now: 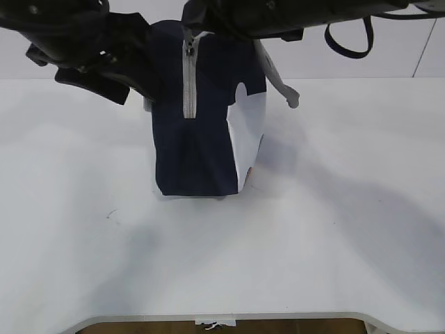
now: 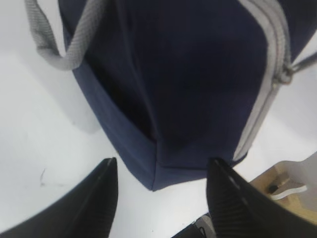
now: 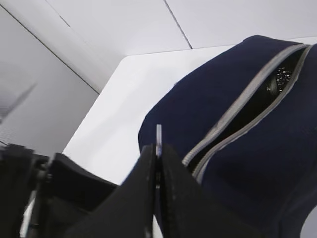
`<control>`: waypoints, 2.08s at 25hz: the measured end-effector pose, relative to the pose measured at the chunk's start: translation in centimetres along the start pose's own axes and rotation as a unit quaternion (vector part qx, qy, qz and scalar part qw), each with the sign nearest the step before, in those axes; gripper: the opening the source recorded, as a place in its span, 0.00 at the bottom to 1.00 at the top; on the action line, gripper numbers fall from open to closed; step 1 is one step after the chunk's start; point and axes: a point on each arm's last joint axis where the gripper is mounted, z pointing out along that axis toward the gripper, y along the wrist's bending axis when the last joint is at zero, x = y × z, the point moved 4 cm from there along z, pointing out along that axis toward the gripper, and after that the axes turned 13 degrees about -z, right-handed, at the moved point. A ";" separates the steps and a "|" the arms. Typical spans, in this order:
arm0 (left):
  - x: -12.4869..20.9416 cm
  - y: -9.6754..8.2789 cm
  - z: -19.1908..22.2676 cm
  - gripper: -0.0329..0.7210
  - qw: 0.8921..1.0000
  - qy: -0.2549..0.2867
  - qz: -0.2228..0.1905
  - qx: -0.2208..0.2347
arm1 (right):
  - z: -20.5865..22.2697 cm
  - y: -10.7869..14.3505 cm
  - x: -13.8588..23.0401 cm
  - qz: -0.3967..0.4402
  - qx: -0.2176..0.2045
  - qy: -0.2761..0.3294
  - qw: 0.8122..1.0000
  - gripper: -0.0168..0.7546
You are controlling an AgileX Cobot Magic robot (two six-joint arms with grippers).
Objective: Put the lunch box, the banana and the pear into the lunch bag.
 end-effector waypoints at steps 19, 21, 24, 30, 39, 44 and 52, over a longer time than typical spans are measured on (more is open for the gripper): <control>-0.8 0.0 3.2 0.05 1.000 0.002 0.016 0.027 | 0.1 0.2 0.0 0.035 -0.008 0.001 0.999 0.02; -0.7 0.3 3.3 0.04 1.000 0.007 0.023 0.017 | 0.1 0.1 0.0 0.029 -0.006 0.001 1.000 0.02; -0.4 1.0 3.2 0.04 0.999 0.019 0.049 -0.008 | 0.1 0.1 0.1 0.018 -0.004 0.002 1.000 0.02; 0.2 1.3 3.3 0.04 0.995 0.045 0.091 -0.018 | 0.1 0.0 0.3 -0.002 0.001 0.011 1.000 0.02; 1.1 1.5 3.1 0.04 0.987 0.082 0.133 -0.019 | 0.1 -0.4 0.6 -0.047 0.012 0.021 0.999 0.02; 1.4 1.5 3.0 0.04 0.985 0.091 0.147 -0.018 | 0.1 -0.5 0.6 -0.067 0.017 0.024 0.997 0.02; 1.9 1.5 2.4 0.04 0.981 0.106 0.164 -0.017 | 0.1 -0.6 0.6 -0.072 0.019 0.023 0.997 0.02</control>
